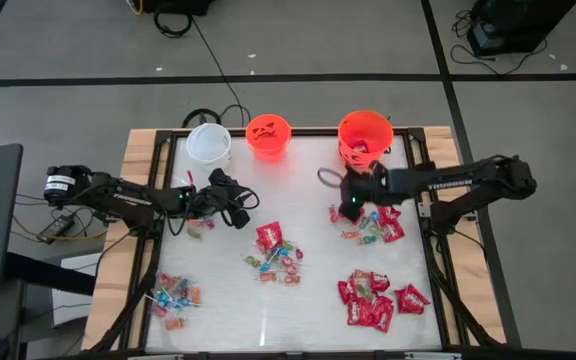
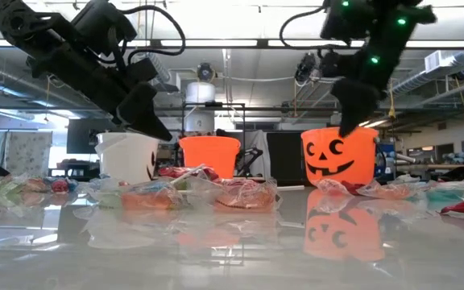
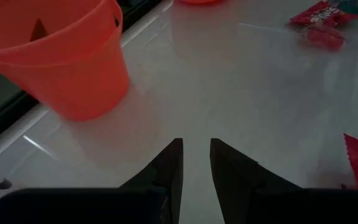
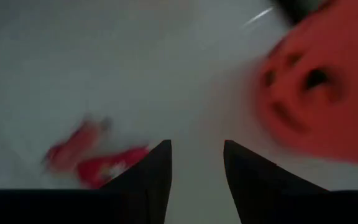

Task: Sort candy by brand, put in halloween buckets
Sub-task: Put the red candy into the right orange bucket

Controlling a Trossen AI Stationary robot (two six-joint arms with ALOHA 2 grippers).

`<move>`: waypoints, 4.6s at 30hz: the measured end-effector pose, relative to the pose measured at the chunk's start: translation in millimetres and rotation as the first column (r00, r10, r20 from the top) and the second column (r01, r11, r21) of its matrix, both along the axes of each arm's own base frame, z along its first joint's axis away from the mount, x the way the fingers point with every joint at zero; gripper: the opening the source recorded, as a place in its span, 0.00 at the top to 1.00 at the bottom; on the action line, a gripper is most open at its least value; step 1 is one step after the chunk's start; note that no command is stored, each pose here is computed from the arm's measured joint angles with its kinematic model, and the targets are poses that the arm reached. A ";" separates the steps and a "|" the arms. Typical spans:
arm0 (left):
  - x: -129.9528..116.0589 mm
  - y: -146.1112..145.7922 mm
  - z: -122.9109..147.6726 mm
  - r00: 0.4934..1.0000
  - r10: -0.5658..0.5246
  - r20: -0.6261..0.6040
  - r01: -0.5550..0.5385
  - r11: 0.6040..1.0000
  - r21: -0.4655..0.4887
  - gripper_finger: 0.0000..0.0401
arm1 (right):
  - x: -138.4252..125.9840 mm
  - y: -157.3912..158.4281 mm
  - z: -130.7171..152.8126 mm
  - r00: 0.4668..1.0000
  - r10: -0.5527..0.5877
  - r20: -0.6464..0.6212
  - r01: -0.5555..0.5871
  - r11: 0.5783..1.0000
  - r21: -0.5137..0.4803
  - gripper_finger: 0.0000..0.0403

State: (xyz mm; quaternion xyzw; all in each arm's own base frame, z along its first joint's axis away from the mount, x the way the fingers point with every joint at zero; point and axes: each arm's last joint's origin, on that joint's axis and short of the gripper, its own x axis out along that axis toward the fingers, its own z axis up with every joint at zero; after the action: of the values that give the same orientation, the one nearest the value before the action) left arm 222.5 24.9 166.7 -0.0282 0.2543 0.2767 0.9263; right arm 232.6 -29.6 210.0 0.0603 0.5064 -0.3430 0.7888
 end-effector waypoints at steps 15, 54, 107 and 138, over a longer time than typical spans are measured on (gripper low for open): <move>5.9 0.3 10.3 0.994 -0.014 0.112 0.011 1.000 0.029 0.79 | -19.9 8.9 -64.5 0.992 0.104 0.075 -0.120 0.957 0.266 0.61; 14.1 -3.2 26.3 0.924 -0.045 0.379 0.111 0.982 -0.154 0.65 | 37.1 10.2 -18.3 0.736 0.311 0.601 -0.361 0.932 -0.039 1.00; 64.3 -14.7 -13.9 0.879 -0.245 0.409 0.329 0.933 -0.146 0.57 | 106.2 69.3 -48.0 0.769 0.490 0.411 -0.284 0.837 -0.467 0.99; 64.4 -17.9 -14.8 0.819 -0.484 0.308 0.500 0.865 0.031 0.96 | 85.9 41.3 0.7 0.649 0.468 0.599 -0.438 0.874 -0.208 0.65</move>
State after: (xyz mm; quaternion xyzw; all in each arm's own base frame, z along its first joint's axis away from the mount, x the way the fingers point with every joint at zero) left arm 286.8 7.0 151.9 -0.0279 0.1135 0.0136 0.9931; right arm 318.5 11.7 210.7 0.0261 0.2020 -0.1053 0.9734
